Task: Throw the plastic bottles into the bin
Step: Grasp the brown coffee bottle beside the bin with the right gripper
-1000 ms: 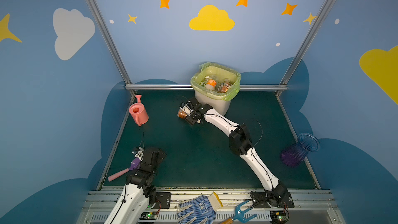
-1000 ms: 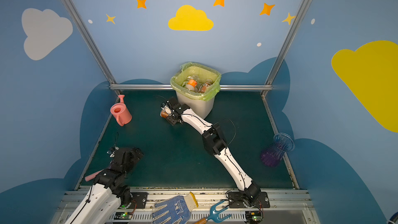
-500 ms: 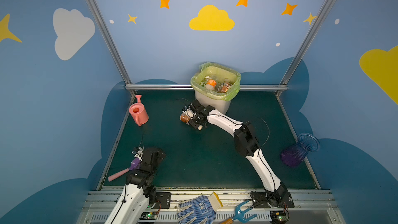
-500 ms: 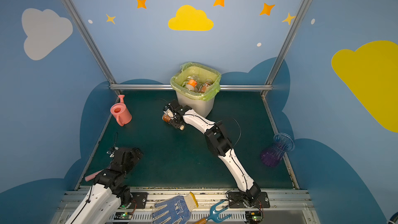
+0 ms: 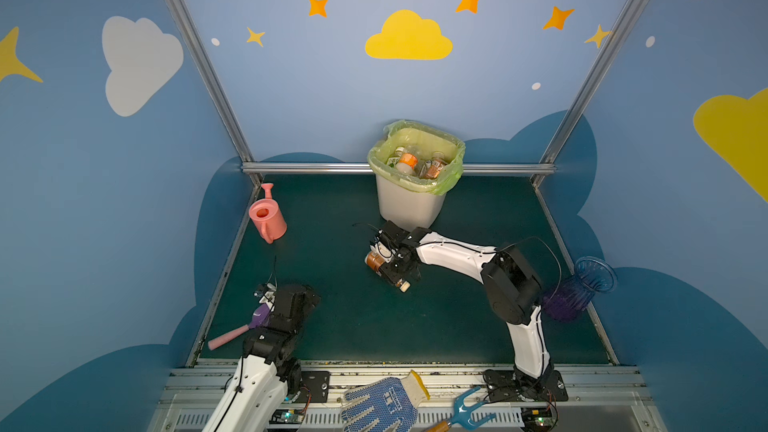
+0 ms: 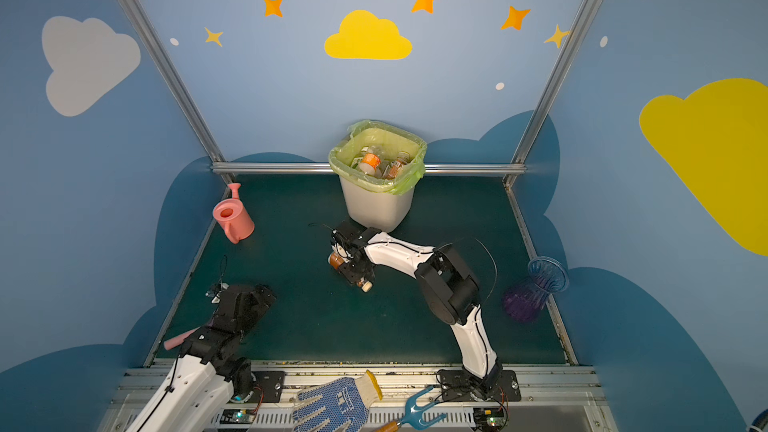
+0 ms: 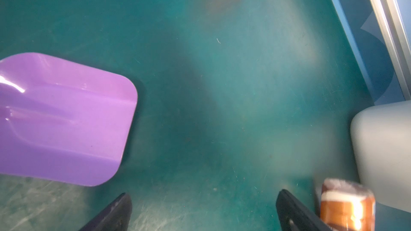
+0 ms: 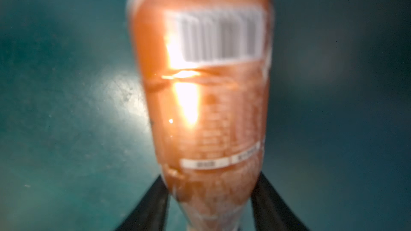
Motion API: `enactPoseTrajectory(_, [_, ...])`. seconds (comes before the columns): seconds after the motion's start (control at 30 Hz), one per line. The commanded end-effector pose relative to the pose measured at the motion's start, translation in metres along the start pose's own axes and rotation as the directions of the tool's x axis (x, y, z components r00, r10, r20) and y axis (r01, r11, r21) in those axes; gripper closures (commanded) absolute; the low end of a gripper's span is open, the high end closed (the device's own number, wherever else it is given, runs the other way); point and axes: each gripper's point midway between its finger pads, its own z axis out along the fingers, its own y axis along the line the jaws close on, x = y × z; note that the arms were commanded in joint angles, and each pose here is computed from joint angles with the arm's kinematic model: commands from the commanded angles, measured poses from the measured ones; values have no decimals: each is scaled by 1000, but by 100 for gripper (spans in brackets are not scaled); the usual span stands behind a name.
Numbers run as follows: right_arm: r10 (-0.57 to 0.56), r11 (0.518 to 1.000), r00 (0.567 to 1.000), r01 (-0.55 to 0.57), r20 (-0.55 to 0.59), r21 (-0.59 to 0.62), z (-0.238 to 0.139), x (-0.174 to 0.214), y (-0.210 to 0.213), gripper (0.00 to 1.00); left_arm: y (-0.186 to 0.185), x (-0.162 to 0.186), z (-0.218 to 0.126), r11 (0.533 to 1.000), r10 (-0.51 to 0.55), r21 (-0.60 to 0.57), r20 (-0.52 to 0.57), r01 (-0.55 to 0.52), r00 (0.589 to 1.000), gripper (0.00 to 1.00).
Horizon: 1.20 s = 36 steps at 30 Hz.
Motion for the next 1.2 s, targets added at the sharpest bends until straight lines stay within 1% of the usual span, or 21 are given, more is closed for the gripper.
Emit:
enactPoseTrajectory(0.0, [58, 997, 997, -55, -53, 46, -4, 16, -4, 25, -2, -2, 1, 1000, 10, 3, 4, -10, 1000, 0])
enactPoseTrajectory(0.1, [77, 995, 996, -74, -53, 67, -6, 9, -6, 17, -3, -1, 2, 1000, 11, 3, -4, -11, 1000, 0])
enactPoseTrajectory(0.2, [69, 994, 997, -65, -41, 92, -9, -2, -7, 14, -3, -1, 2, 1000, 15, 2, -3, -15, 1000, 0])
enactPoseTrajectory(0.47, [-7, 998, 997, 12, -72, 68, 3, -20, 11, 11, 5, 0, 2, 1000, 14, -13, 6, -14, 1000, 0])
enactPoseTrajectory(0.6, [-8, 997, 996, 15, -90, 76, 17, -26, 7, 12, 6, 0, 1, 1000, 8, -9, 9, -8, 1000, 0])
enactPoseTrajectory(0.7, [2, 997, 996, 5, -93, 78, 20, -33, 2, 19, 7, 0, 1, 1000, 10, -13, 9, -10, 1000, 0])
enactPoseTrajectory(0.83, [-17, 995, 995, 26, -94, 99, 21, -39, 0, 32, 6, -1, 1, 1000, 9, -10, 14, -8, 1000, 0])
enactPoseTrajectory(0.93, [-23, 995, 994, 33, -107, 93, 25, -39, 2, 43, 5, -1, 1, 1000, 8, -8, 12, -8, 1000, 0])
enactPoseTrajectory(1.0, [-24, 995, 994, 34, -109, 90, 27, -39, 2, 52, 5, -1, 1, 1000, 11, -10, 9, -11, 1000, 0])
enactPoseTrajectory(1.07, [-22, 996, 995, 30, -98, 85, 23, -41, 2, 59, 6, 0, 2, 1000, 12, -13, 6, -11, 1000, 0])
enactPoseTrajectory(1.17, [-11, 998, 1000, 12, -23, 69, 1, -56, 2, 62, 4, -1, 1, 1000, 11, -9, 9, -11, 1000, 0])
